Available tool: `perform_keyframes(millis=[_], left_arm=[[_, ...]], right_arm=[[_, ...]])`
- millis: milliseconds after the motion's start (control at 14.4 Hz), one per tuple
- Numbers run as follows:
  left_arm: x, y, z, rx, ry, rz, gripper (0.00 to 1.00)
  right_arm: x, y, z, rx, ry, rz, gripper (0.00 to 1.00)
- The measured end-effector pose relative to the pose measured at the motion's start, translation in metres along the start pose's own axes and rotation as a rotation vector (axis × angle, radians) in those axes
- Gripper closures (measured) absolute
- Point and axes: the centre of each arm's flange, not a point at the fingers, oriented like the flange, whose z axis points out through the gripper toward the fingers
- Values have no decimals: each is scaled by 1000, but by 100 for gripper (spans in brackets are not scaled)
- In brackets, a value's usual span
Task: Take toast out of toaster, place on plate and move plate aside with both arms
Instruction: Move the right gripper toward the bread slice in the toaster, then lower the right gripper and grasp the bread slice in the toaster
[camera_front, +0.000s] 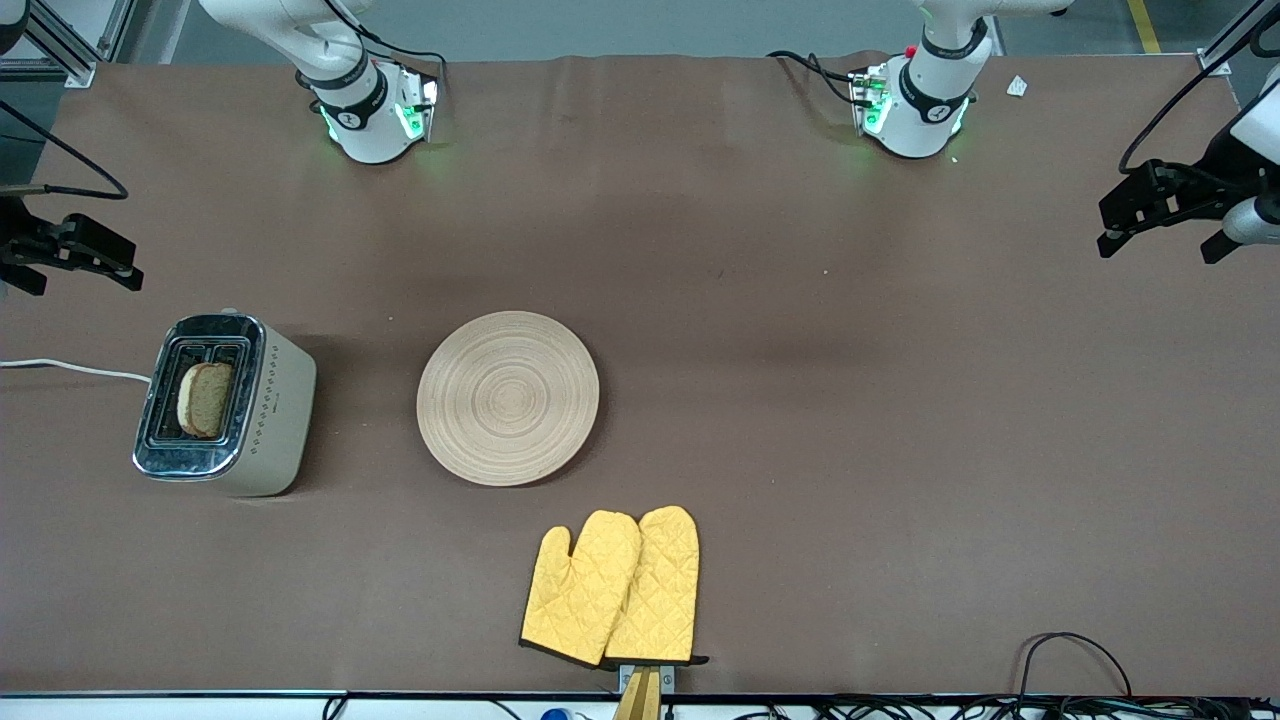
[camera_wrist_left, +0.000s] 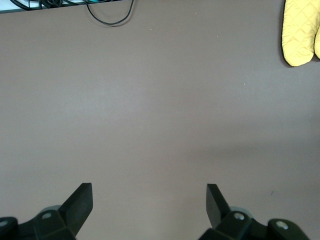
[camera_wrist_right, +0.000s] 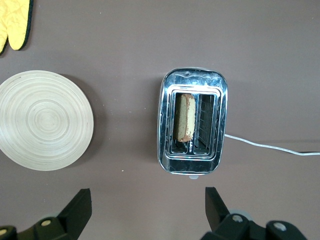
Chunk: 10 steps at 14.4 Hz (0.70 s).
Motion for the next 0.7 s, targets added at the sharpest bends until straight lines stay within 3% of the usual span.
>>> perform_keyframes(millis=[348, 696], left_arm=[[0, 0, 0, 0, -2, 0, 0], [0, 0, 1, 0, -2, 0, 0]], right_arm=[[16, 7, 81, 0, -68, 10, 0], [14, 68, 186, -7, -8, 48, 0]])
